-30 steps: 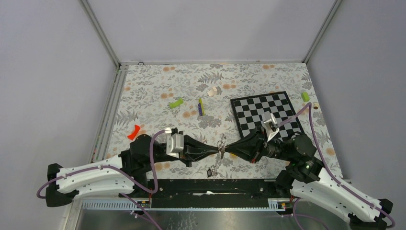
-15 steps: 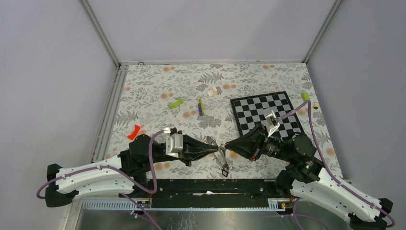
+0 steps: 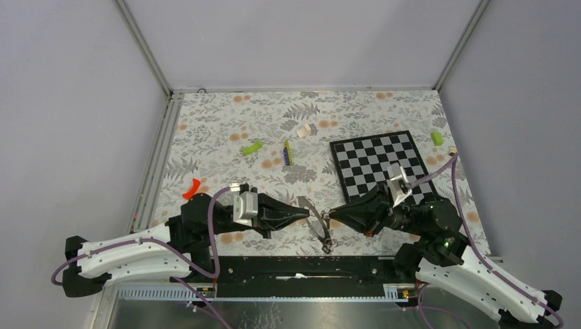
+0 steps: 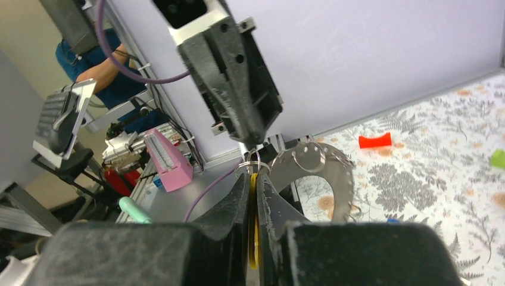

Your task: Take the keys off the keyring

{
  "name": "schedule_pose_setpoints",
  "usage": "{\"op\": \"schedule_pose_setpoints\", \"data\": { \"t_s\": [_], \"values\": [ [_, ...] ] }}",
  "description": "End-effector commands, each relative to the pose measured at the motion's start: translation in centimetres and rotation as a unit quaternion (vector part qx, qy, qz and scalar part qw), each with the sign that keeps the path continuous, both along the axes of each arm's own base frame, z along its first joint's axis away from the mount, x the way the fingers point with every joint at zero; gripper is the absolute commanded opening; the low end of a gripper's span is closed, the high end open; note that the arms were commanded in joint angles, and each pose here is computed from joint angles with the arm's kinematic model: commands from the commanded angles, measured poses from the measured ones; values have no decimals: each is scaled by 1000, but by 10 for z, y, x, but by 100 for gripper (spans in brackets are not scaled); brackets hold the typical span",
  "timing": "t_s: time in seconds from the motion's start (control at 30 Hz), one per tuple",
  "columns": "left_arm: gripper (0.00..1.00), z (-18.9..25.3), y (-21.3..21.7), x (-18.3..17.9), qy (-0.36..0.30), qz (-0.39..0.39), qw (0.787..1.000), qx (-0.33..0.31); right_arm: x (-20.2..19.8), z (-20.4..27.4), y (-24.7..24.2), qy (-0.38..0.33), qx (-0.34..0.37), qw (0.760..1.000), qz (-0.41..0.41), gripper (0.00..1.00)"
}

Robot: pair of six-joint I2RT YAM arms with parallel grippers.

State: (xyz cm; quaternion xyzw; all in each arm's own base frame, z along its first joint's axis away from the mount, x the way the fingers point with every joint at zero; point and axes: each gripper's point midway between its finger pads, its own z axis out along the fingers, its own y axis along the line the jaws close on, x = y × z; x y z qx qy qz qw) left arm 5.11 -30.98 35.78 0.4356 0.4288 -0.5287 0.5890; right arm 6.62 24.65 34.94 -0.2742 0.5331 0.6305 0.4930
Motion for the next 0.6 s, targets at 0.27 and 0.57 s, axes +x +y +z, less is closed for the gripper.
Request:
{"op": "schedule_pose_setpoints", "data": {
  "t_s": [0.27,0.57],
  "values": [
    [0,23,1,-8,-12,-20,999,-27,-13,27,-8,-112,35,993,9,0],
    [10,23,4,-5,-4,-10,1000,-29,-23,29,-9,-178,22,983,29,0]
  ]
}}
